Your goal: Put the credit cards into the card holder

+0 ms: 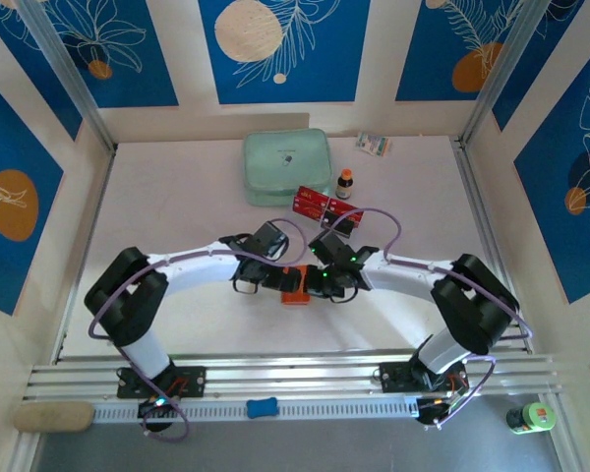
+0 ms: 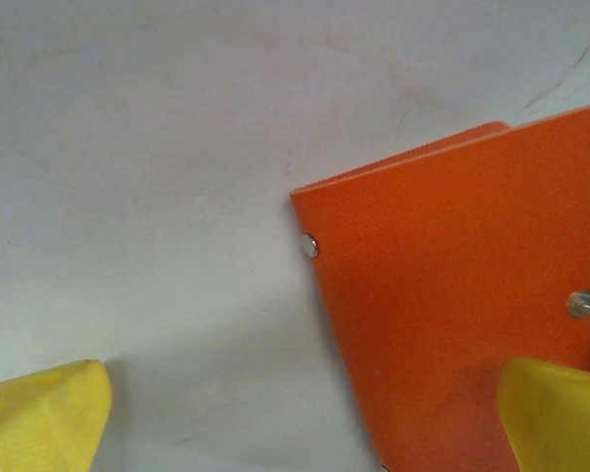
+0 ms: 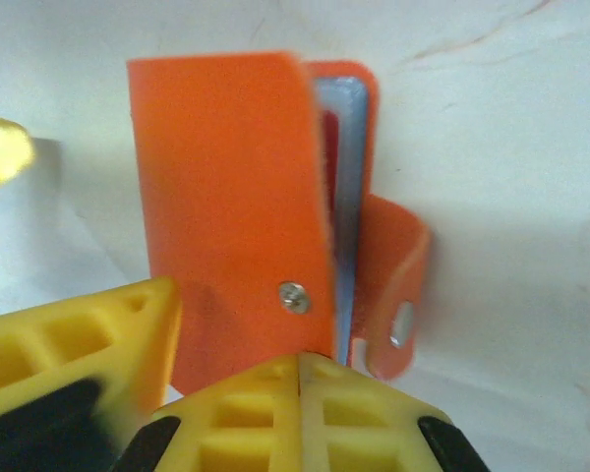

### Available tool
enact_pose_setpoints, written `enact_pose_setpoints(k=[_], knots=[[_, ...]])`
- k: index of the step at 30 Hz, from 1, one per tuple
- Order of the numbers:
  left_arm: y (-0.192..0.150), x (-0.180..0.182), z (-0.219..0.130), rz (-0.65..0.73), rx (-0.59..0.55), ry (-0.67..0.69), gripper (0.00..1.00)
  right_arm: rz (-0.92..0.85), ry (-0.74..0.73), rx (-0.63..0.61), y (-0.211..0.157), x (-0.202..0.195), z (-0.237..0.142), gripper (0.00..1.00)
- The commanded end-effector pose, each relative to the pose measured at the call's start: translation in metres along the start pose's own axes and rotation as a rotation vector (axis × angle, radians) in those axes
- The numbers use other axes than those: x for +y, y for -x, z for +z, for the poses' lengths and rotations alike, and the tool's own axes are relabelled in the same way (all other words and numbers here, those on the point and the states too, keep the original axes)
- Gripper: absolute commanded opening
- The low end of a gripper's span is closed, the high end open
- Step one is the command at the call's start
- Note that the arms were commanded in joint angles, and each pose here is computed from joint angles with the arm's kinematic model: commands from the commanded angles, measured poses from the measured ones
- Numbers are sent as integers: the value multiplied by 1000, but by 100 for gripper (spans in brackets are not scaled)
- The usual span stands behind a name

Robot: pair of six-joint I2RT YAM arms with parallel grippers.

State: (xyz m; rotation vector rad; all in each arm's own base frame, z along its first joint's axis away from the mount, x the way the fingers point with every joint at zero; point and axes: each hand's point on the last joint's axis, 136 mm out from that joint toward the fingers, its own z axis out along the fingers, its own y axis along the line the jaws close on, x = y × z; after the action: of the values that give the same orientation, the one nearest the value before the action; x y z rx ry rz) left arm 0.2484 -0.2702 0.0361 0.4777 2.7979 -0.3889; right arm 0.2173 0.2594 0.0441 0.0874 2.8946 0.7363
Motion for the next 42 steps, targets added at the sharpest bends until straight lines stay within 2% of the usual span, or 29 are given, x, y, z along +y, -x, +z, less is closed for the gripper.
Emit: enact_pose_setpoints(k=[1,8,15,27,31,34,38,42], knots=[[-9,6,6,21,25,67,100,19,1,-28,5,-7,-19,6],[-17,20,9,55,57,179,100,32,-29,-23,15,-21,-27,8],[-20,22,12,55,61,191,100,-4,-55,17,17,-15,-20,27],[-21,22,13,59,59,193,100,-27,-93,49,21,-10,-6,30],[-22,22,14,59,61,192,100,-29,-111,55,21,-14,-4,24],[-21,22,14,58,59,189,100,-28,-119,53,20,-16,-4,11],[-21,21,14,58,59,188,100,-27,-111,47,20,-15,-5,0],[-21,21,15,57,59,186,100,-29,-65,44,21,-6,-7,0]])
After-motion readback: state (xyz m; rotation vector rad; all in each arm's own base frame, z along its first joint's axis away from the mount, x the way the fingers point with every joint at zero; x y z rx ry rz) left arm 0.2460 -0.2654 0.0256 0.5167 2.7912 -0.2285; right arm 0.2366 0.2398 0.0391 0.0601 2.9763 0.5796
